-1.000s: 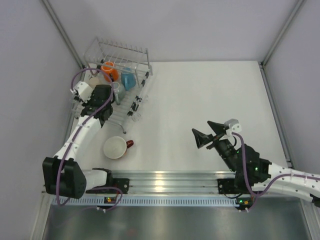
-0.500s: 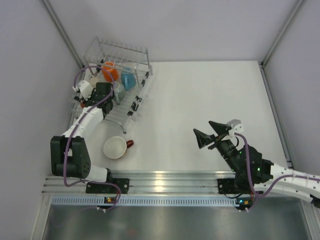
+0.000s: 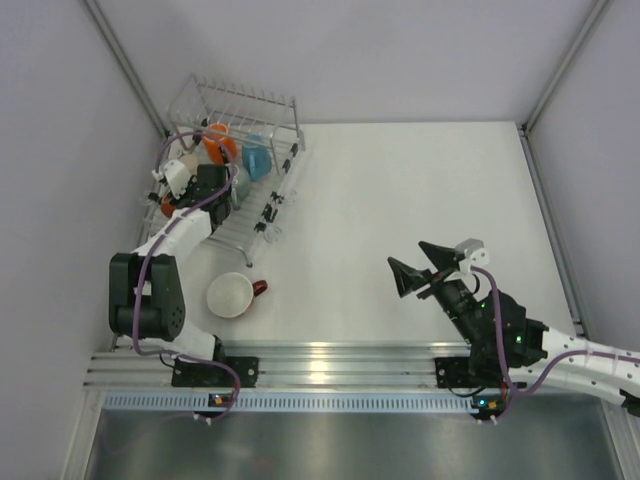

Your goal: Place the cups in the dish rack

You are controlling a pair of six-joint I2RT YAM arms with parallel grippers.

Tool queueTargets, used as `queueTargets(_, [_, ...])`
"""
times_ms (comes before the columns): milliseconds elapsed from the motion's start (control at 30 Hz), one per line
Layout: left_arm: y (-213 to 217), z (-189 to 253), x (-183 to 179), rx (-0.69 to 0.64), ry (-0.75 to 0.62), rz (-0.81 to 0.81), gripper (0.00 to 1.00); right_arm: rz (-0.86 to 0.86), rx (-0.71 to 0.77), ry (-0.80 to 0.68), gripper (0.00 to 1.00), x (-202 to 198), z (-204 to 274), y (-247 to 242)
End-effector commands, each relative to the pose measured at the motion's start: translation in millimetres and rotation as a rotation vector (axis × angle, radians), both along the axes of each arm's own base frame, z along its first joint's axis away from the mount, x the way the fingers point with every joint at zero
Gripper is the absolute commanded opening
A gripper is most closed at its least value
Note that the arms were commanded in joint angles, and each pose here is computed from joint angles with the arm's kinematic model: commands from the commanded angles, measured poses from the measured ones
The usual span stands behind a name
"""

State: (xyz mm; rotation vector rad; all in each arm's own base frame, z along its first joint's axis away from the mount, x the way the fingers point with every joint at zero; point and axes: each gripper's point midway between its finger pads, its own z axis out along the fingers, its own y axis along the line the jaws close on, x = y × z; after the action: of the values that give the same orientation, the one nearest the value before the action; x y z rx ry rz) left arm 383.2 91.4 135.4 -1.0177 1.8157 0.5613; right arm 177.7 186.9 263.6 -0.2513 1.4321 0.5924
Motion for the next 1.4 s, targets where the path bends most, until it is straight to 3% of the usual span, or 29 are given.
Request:
queueTargets(0, [12.7, 26.8, 13.8, 0.039, -0.109, 0.059, 0.0, 0.018, 0.007, -0.011, 0.79, -3.5, 3.9, 0.8])
queueTargets(200, [15.2, 17.0, 12.6, 0.053, -0.077, 0.068, 0.0, 0.019, 0.004, -0.012, 0.79, -3.4, 2.1, 1.9])
queueTargets(433, [14.6, 8.5, 13.5, 0.057, -0.046, 0.058, 0.21, 0.016, -0.008, -0.015, 0.79, -2.5, 1.4, 3.1])
queueTargets(667, [12.2, 4.9, 14.0, 0.044, -0.039, 0.045, 0.32, 0.009, -0.008, -0.014, 0.8, -1.7, 0.5, 2.2])
queueTargets(1067, [10.8, 10.6, 13.6, 0.035, -0.041, 0.038, 0.4, 0.005, -0.009, -0.016, 0.8, -1.7, 1.8, 0.3])
queueTargets(1367, [-0.1, 71.5, 18.1, 0.03, -0.12, -0.082, 0.4, -0.002, -0.029, -0.009, 0.8, -0.1, -1.4, 2.4])
